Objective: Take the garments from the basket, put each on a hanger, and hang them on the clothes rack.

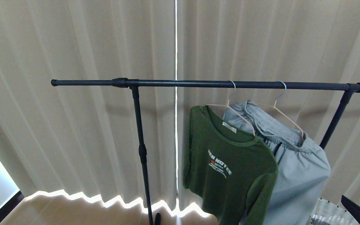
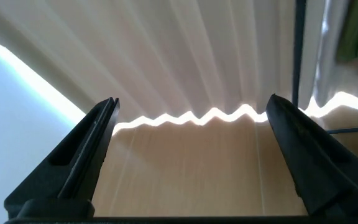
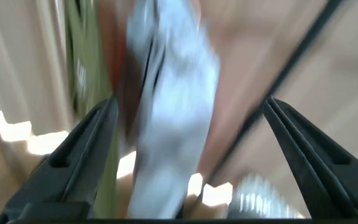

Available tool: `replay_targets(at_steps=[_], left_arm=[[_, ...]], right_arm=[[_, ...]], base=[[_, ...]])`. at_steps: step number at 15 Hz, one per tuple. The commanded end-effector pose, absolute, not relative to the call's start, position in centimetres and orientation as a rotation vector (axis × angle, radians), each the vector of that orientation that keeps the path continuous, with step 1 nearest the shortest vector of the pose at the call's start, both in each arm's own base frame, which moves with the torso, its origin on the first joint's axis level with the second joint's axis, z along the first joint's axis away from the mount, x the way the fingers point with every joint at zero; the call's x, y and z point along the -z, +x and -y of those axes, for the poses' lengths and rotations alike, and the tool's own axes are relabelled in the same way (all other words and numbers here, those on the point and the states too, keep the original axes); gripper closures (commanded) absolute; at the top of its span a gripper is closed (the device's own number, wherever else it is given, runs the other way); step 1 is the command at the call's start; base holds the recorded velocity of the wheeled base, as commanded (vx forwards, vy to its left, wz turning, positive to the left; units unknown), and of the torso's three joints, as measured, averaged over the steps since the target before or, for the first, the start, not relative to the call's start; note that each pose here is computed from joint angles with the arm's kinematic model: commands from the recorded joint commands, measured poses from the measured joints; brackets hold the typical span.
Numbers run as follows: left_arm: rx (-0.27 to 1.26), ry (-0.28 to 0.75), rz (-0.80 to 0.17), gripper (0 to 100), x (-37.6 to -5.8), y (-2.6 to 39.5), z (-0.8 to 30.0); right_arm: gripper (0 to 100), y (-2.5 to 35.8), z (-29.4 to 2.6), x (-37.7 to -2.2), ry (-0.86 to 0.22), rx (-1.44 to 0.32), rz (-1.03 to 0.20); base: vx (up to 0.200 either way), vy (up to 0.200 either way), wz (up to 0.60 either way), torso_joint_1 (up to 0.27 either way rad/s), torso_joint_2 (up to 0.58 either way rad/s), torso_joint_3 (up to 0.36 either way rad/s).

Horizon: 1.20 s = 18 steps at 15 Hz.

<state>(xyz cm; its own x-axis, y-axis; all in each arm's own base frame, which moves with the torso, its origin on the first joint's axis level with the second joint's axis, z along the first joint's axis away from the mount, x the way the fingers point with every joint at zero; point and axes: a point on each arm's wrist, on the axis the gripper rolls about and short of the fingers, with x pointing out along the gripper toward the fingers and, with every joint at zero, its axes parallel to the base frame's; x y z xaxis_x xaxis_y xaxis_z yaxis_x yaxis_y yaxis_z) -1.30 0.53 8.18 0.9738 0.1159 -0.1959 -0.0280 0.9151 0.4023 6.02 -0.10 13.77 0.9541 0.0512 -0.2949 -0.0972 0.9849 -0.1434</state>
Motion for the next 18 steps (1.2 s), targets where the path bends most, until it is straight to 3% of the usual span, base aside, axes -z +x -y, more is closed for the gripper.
replay_targets(at_steps=[1, 5, 6, 11, 13, 16, 18], left_arm=[[-0.077, 0.385, -0.162, 0, -8.0, -1.7, -0.6], [-0.134, 0.312, -0.168, 0, -8.0, -1.8, -0.7], [-0.208, 0.314, -0.187, 0, -8.0, -1.9, -0.9], [-0.366, 0.270, -0.227, 0, -8.0, -2.1, -0.9], [-0.355, 0.259, -0.160, 0, -7.8, -2.6, -0.9], [-0.349, 0.250, -0.071, 0, -7.4, -2.5, -0.8], [-0.283, 0.246, -0.052, 0, -7.4, -2.4, -0.7]], right_arm=[[0, 1.7, -0.1, -16.0, -0.169, -0.056, -0.170], [0, -1.2, -0.2, -14.2, -0.178, 0.032, -0.260], [0, -2.0, -0.1, -13.2, -0.238, 0.102, -0.292], [0, -3.1, -0.1, -11.0, -0.252, 0.180, -0.304], [0, -3.4, -0.1, -9.5, -0.247, 0.187, -0.279], [0, -2.8, 0.0, -9.0, -0.133, 0.194, -0.233], [0, -2.1, 0.0, -8.1, -0.122, 0.184, -0.182]], base=[[0.000, 0.000, 0.00, 0.000, 0.00, 0.000], [0.000, 0.000, 0.00, 0.000, 0.00, 0.000], [0.000, 0.000, 0.00, 0.000, 0.00, 0.000], [0.000, 0.000, 0.00, 0.000, 0.00, 0.000], [0.000, 0.000, 0.00, 0.000, 0.00, 0.000], [0.000, 0.000, 0.00, 0.000, 0.00, 0.000], [0.000, 0.000, 0.00, 0.000, 0.00, 0.000]])
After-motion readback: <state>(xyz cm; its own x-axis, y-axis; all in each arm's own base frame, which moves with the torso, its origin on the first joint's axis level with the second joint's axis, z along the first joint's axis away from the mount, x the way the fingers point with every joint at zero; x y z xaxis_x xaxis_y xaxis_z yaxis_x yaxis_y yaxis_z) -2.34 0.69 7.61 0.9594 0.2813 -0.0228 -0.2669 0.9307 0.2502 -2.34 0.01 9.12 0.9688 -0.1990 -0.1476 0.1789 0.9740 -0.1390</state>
